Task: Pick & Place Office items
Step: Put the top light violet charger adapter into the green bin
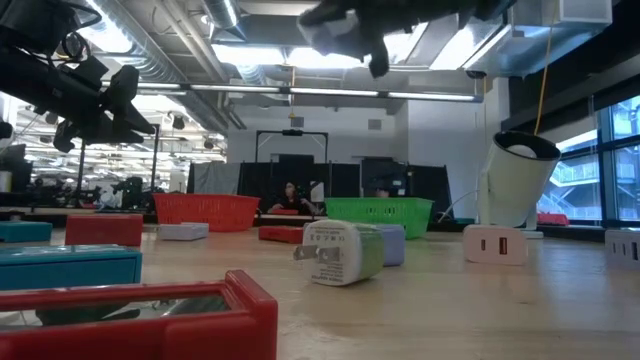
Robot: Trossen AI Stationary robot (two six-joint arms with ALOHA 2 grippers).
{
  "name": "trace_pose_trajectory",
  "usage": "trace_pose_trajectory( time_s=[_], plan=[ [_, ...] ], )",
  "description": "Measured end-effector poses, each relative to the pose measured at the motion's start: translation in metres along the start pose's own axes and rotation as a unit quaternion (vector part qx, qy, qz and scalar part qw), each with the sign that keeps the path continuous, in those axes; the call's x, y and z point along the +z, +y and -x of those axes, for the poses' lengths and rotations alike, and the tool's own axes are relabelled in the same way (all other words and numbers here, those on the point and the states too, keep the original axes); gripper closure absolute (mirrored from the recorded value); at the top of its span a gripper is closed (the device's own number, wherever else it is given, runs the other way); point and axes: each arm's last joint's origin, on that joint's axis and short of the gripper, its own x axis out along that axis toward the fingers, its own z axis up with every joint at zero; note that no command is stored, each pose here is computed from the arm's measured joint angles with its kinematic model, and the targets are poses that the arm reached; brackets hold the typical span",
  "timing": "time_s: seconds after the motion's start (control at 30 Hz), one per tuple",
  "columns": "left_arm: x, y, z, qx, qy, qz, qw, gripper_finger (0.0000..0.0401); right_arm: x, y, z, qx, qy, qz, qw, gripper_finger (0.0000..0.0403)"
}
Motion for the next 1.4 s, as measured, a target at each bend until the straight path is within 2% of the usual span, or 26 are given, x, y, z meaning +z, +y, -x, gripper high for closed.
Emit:
trace_pose_trajectory(
  time_s=[0.3, 0.8, 1.13, 1.4],
  plan=[
    [0.000, 0.000, 0.000, 0.000, 0.000, 0.000, 1.000, 0.0260, 0.018, 0.002, 0.011, 0.009, -0.032, 0.007, 0.999, 0.0193],
    [0.000, 0.000, 0.000, 0.000, 0.000, 0.000, 1.000, 0.0260, 0.046, -0.016, 0.021, -0.015, -0.076, 0.002, 0.997, 0.0193],
    [0.000, 0.000, 0.000, 0.000, 0.000, 0.000, 1.000, 0.0260, 0.053, -0.029, 0.020, -0.031, -0.086, 0.015, 0.996, 0.0193],
    [0.000, 0.000, 0.000, 0.000, 0.000, 0.000, 1.000, 0.0260, 0.056, -0.035, 0.018, -0.006, -0.079, -0.006, 0.997, 0.0193]
  ],
)
